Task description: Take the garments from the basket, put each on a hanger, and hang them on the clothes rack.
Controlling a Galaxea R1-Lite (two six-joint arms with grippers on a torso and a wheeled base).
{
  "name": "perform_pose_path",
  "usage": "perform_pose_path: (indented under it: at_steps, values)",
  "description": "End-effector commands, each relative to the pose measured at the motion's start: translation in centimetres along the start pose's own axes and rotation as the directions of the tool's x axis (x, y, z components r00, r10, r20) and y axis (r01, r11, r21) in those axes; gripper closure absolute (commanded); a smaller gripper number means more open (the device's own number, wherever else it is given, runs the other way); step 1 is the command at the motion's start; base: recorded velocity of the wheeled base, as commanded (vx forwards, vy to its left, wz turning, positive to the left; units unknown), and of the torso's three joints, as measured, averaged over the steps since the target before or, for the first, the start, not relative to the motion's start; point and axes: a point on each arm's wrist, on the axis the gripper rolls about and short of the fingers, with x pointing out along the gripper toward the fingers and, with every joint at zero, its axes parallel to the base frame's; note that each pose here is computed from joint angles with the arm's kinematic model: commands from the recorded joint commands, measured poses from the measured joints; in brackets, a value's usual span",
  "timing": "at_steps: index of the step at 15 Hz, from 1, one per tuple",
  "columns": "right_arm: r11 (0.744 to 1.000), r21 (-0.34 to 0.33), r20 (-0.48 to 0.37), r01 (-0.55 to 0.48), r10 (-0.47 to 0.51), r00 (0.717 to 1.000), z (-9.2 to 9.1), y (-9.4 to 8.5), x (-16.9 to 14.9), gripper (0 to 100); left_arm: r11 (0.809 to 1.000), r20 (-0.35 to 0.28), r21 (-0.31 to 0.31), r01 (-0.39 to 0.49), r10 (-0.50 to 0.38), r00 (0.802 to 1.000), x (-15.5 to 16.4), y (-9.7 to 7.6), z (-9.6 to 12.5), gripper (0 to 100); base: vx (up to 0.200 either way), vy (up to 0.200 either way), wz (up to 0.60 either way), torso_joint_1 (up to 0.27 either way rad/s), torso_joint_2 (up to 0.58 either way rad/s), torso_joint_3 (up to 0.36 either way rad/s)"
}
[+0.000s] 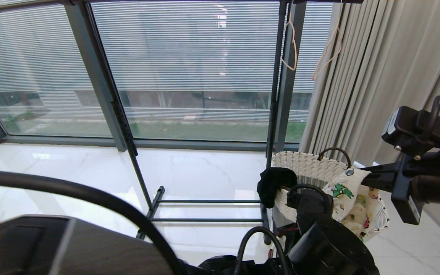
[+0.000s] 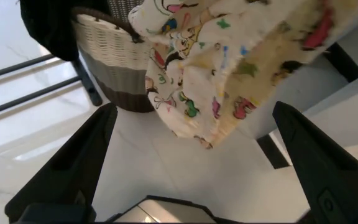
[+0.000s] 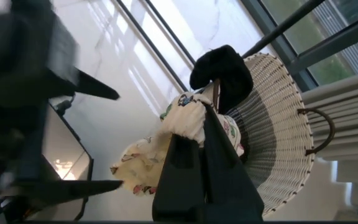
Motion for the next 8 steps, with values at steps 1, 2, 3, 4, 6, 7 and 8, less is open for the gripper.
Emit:
perform_pose_path:
  at_steps: [1, 2, 3, 4, 6, 7, 8]
  values:
    - [1.000, 0.011, 0.002, -0.002, 0.002, 1.000, 0.0, 0.0, -0.1, 100, 0.999, -0.045, 0.016, -0.052, 0.053, 0.998, 3.8, 0.5, -2.2, 0, 0.000, 0.000, 0.00, 0.000, 0.00, 0.000]
    - [1.000, 0.022, 0.003, -0.003, 0.003, 1.000, 0.0, 0.0, -0.1, 100, 0.998, -0.051, 0.017, -0.064, 0.065, 0.997, 4.2, 0.9, -2.5, 0, 0.000, 0.000, 0.00, 0.000, 0.00, 0.000]
    - [1.000, 0.031, 0.005, -0.004, 0.004, 1.000, 0.0, 0.0, -0.1, 100, 0.996, -0.061, 0.021, -0.086, 0.087, 0.994, 4.7, 1.4, -3.0, 0, 0.000, 0.000, 0.00, 0.000, 0.00, 0.000]
    - [0.999, 0.035, 0.012, -0.001, 0.001, 1.000, 0.1, 0.0, -0.1, 100, 0.995, -0.065, 0.022, -0.101, 0.103, 0.993, 5.0, 1.7, -3.2, 0, 0.000, 0.000, 0.00, 0.000, 0.00, 0.000]
    - [0.999, 0.036, 0.028, -0.008, 0.007, 1.000, 0.2, 0.0, -0.1, 100, 0.992, -0.091, 0.032, -0.122, 0.124, 0.988, 6.1, 2.2, -4.3, 0, 0.000, 0.000, 0.00, 0.000, 0.00, 0.000]
    - [0.999, 0.037, 0.032, -0.006, 0.005, 0.999, 0.2, 0.0, -0.2, 100, 0.990, -0.109, 0.041, -0.135, 0.138, 0.984, 6.5, 2.5, -5.1, 0, 0.000, 0.000, 0.00, 0.000, 0.00, 0.000]
    - [0.999, 0.038, 0.038, -0.004, 0.002, 0.999, 0.3, 0.0, -0.4, 100, 0.988, -0.115, 0.044, -0.145, 0.149, 0.982, 6.7, 2.7, -5.4, 0, 0.000, 0.000, 0.00, 0.000, 0.00, 0.000]
